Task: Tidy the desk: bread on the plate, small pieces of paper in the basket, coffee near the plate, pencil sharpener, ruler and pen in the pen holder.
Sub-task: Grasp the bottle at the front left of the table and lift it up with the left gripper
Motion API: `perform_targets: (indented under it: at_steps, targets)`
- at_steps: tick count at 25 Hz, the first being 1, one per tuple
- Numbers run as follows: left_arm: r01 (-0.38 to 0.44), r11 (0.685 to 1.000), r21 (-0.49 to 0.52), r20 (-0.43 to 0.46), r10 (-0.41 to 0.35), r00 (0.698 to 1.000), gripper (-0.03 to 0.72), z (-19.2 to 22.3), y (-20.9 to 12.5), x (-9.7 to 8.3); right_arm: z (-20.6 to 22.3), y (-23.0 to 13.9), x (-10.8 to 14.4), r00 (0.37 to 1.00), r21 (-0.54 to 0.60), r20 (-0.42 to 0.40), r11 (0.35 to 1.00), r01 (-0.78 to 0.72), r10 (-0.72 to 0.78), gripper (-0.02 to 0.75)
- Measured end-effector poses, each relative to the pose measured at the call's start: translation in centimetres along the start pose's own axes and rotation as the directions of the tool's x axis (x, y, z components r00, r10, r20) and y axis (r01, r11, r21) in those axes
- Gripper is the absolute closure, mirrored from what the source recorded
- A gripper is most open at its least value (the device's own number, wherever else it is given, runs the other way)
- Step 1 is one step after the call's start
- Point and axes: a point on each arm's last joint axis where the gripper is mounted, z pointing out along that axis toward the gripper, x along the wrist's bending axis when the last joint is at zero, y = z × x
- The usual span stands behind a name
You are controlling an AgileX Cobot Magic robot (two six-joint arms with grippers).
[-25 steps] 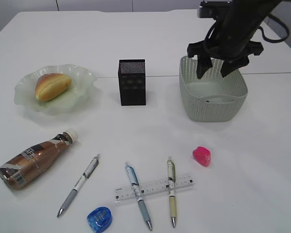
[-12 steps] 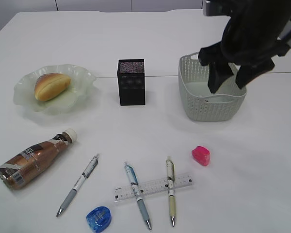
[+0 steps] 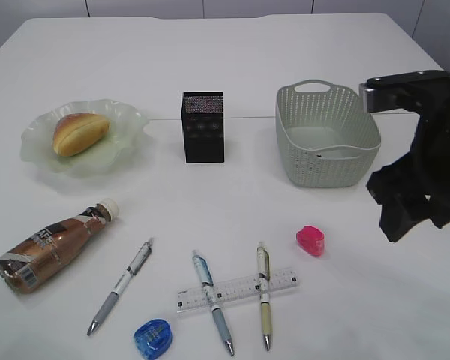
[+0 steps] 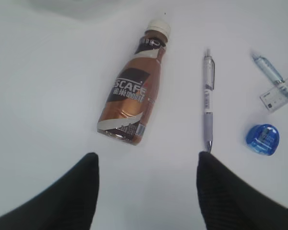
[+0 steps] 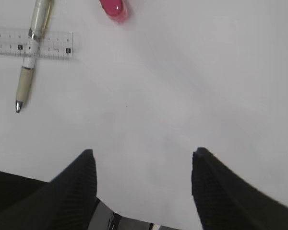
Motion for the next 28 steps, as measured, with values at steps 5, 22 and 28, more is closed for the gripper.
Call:
perform_targets:
  at_steps: [5,22,28]
  targets:
    - [-0.042,0.995,0.091,0.016,0.041,0.999,0.195,2.7,1.3,0.7,-0.7,-1.6,-0.1,1.0,-0.016,-0.002,1.0,0.005,-0.005,0.279]
    - [-0.343,0.883,0.321,0.03,0.352,0.935,0.132,12.7,5.9,0.0,-1.0,-1.4,-0.1,1.0,-0.061,-0.005,0.998,0.011,-0.012,0.279]
    - [-0.397,0.866,0.303,0.042,0.404,0.914,0.095,15.5,6.0,-1.0,-1.0,-1.3,0.0,1.0,-0.077,-0.005,0.997,0.013,-0.014,0.279]
